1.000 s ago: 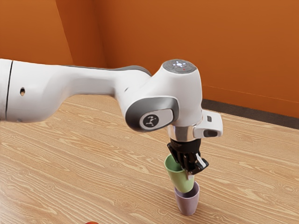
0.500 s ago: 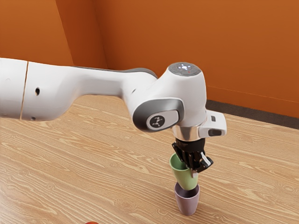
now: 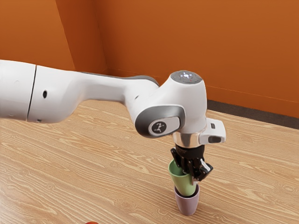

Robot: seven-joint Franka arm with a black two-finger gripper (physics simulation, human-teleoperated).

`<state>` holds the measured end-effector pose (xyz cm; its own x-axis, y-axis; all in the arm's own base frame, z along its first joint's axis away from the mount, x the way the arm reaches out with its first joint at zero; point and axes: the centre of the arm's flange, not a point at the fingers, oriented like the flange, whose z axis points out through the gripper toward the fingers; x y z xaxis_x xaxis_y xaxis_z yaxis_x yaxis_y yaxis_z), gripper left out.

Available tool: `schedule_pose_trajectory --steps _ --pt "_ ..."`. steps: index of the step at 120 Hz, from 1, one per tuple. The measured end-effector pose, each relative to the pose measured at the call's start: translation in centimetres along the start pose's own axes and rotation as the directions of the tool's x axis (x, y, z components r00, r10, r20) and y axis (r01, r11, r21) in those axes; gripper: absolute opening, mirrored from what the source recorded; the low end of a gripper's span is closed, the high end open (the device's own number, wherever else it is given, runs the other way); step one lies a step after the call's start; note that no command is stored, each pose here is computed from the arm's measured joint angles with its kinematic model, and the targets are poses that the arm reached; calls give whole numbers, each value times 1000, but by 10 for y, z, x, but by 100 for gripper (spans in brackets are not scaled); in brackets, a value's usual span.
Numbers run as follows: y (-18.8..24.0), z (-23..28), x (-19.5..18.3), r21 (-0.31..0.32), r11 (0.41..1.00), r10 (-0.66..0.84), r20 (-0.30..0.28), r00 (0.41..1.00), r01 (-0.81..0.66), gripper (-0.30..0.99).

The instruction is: Place the left cup onto the right cup

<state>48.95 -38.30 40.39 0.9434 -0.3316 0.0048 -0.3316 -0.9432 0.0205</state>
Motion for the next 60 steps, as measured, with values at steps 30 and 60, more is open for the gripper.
schedule_pose_trajectory --steps 30,60 --pt "-1 -5 0 0 1000 -3 -9 1000 3 50" --pt "-84 -104 22 55 986 -149 -100 984 155 63"
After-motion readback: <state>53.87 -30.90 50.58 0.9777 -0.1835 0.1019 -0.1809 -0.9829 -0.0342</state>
